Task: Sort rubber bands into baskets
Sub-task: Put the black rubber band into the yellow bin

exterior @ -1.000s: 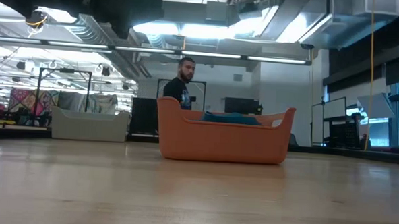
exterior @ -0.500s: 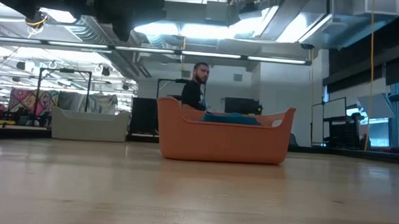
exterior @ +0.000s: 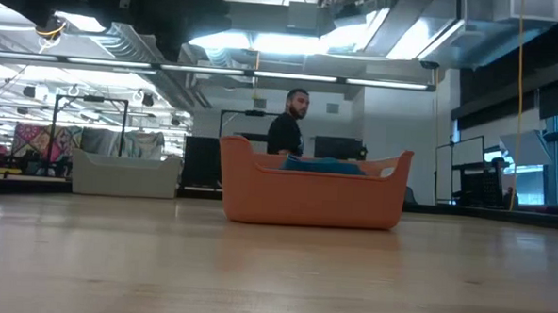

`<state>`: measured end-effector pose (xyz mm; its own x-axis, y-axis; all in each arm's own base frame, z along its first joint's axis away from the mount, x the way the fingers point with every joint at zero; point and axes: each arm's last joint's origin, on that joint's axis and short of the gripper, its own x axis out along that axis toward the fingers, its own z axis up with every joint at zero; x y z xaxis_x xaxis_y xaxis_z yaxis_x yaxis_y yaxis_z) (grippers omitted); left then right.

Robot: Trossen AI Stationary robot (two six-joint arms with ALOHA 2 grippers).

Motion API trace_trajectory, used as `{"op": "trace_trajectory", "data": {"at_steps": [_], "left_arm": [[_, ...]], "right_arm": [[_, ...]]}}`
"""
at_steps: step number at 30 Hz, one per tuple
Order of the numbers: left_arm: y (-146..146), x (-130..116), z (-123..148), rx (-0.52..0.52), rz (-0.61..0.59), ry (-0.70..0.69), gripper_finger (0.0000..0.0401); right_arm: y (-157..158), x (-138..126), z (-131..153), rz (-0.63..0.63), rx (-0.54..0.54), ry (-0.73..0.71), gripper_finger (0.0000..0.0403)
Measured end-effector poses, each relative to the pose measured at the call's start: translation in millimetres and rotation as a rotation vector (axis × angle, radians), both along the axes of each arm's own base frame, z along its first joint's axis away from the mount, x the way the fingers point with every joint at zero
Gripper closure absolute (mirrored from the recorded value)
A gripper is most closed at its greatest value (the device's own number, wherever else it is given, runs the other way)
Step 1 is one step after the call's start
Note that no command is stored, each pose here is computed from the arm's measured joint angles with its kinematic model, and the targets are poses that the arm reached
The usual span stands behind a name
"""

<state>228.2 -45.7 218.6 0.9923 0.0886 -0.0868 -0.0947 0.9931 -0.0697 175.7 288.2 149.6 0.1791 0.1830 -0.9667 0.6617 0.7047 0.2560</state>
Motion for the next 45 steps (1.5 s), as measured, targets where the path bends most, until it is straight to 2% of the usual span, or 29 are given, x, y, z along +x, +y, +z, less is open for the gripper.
{"op": "trace_trajectory", "data": {"at_steps": [3,10,18,23,28,32,38,45], "left_arm": [[0,0,0,0.000,0.000,0.000,0.0274],[0,0,0,-0.002,0.000,-0.001,0.0274],[0,0,0,-0.005,0.000,-0.001,0.0274],[0,0,0,-0.007,0.001,-0.003,0.0274],[0,0,0,-0.031,0.003,-0.005,0.0274],[0,0,0,-0.034,0.003,-0.006,0.0274],[0,0,0,-0.061,0.004,-0.008,0.0274],[-5,-1,-3,-0.063,-0.016,0.022,0.0274]], "right_arm": [[0,0,0,0.016,0.007,0.002,0.0270],[0,0,-1,0.043,0.006,0.003,0.0387],[2,3,3,0.081,-0.003,-0.059,0.0384],[7,14,19,0.153,-0.060,-0.218,0.0396],[2,36,35,0.251,-0.183,-0.365,0.0391],[-10,54,43,0.337,-0.326,-0.407,0.0397],[-35,72,56,0.421,-0.522,-0.354,0.0394],[-68,86,80,0.412,-0.787,-0.308,0.0398]]}}
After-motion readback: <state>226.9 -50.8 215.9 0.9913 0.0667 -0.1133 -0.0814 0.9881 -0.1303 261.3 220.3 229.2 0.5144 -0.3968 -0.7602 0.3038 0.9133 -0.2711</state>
